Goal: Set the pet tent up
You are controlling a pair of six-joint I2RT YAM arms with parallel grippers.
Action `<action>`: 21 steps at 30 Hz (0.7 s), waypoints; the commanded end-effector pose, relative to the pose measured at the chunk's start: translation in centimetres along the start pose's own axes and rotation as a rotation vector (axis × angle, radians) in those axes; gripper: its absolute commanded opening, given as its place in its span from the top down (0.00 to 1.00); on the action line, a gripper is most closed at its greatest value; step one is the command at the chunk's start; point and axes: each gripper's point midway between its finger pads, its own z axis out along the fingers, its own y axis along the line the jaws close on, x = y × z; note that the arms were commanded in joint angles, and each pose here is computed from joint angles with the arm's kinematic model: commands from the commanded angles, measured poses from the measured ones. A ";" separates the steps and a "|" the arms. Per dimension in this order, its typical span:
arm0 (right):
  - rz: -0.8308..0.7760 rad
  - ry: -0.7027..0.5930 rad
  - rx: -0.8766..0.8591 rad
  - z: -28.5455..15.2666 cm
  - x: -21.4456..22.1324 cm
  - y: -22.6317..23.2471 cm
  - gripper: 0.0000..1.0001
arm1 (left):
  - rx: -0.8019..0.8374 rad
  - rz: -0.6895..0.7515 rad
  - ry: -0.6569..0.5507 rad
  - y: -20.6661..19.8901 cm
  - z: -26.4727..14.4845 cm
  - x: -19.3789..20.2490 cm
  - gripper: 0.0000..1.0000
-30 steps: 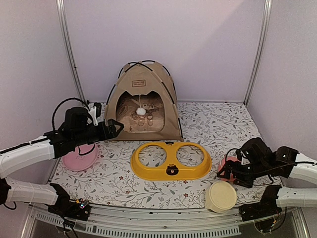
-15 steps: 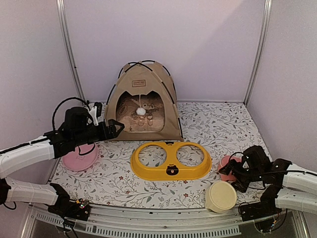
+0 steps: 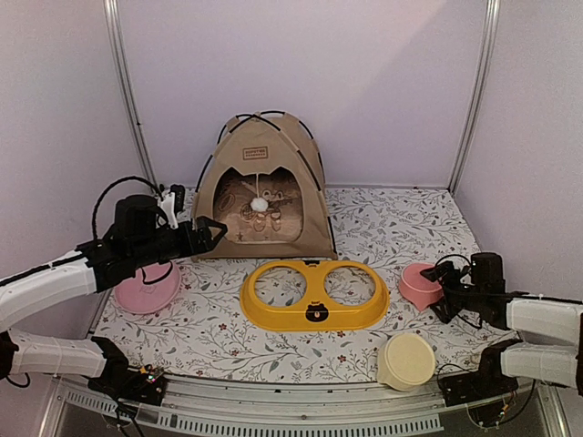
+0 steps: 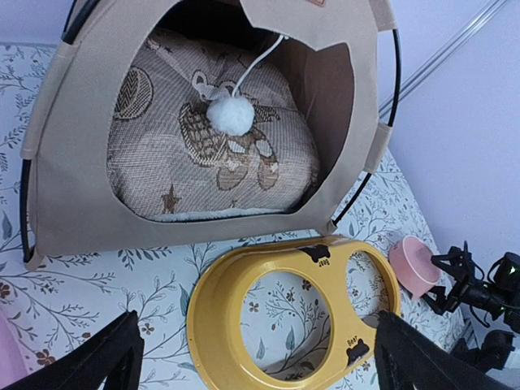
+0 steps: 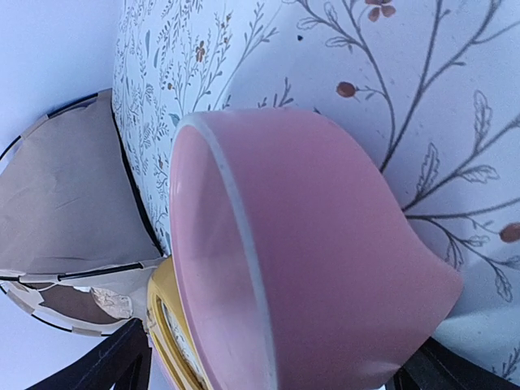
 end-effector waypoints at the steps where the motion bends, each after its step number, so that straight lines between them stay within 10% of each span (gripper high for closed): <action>1: 0.001 0.013 -0.131 0.9 -0.8 3.0 0.01 | 0.031 0.030 -0.038 -1.6 -0.7 -1.6 0.01; 7: 0.053 0.029 -0.168 2.0 -0.8 3.3 0.05 | 0.034 0.029 -0.051 -1.7 -1.1 -1.9 0.01; 21: 0.054 -0.023 -0.225 2.2 -1.7 3.8 0.53 | 0.043 0.029 -0.054 -2.1 -1.7 -2.2 0.01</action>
